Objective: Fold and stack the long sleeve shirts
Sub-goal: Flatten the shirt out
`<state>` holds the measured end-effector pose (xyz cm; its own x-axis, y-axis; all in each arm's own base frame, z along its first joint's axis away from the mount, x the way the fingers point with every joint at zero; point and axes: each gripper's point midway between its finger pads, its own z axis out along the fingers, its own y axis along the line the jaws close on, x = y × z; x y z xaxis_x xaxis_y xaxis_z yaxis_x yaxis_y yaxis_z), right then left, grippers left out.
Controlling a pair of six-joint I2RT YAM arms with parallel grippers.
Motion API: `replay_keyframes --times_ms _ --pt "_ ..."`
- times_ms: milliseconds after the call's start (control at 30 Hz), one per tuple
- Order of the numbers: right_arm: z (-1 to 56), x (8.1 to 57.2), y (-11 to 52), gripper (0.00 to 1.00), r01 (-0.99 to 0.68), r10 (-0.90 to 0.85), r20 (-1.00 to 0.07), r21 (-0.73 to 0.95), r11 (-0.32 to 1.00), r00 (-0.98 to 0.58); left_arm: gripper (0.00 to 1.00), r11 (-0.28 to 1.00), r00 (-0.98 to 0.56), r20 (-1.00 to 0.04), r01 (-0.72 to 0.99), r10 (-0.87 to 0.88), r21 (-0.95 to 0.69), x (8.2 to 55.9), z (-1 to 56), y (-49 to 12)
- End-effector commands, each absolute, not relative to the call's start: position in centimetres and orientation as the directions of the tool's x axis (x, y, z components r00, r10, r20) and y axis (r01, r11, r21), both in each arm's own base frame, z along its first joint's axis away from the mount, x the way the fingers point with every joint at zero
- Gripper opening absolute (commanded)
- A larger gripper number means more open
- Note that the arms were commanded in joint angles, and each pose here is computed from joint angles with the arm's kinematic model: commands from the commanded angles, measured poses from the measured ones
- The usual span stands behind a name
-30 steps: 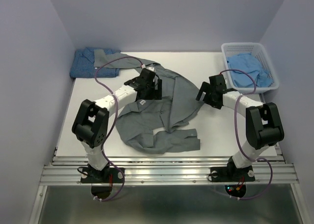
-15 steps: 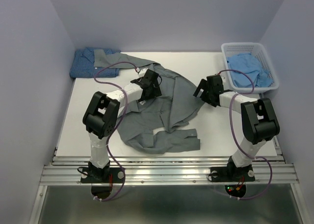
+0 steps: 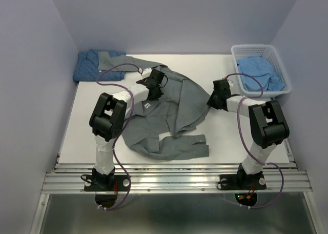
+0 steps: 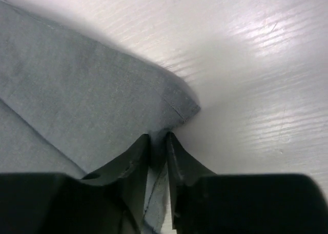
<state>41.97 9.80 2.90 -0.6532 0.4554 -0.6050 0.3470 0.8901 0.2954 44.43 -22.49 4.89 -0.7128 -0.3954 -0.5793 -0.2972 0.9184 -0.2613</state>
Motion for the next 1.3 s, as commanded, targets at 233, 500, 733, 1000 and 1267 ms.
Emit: replay_keyframes --times_ms 233,500,733,1000,1267 --pt "7.9 45.5 5.0 0.01 0.342 0.195 -0.779 -0.027 0.939 -0.596 0.0 0.873 -0.576 -0.666 -0.206 -0.474 -0.443 46.3 18.0 -14.7" --pt "13.8 53.1 3.2 0.01 0.113 -0.238 -0.802 -0.353 0.929 -0.548 0.0 0.874 -0.5 -0.717 -0.295 -0.485 -0.386 52.6 19.7 -6.7" --pt "16.3 61.0 0.7 0.4 0.016 -0.502 -0.69 -0.597 0.802 -0.521 0.7 0.889 -0.503 -0.735 -0.312 -0.455 -0.337 57.2 19.6 -3.8" --pt "24.0 62.3 3.9 1.0 0.032 -0.37 -0.834 -0.418 0.908 -0.408 0.99 0.877 -0.431 -0.766 -0.291 -0.477 -0.382 56.6 24.7 -2.2" --pt "21.7 51.0 17.6 1.0 -0.403 -0.018 -0.893 0.185 0.896 -0.45 0.99 0.863 -0.547 -0.688 -0.142 -0.477 -0.485 48.4 21.9 -8.7"
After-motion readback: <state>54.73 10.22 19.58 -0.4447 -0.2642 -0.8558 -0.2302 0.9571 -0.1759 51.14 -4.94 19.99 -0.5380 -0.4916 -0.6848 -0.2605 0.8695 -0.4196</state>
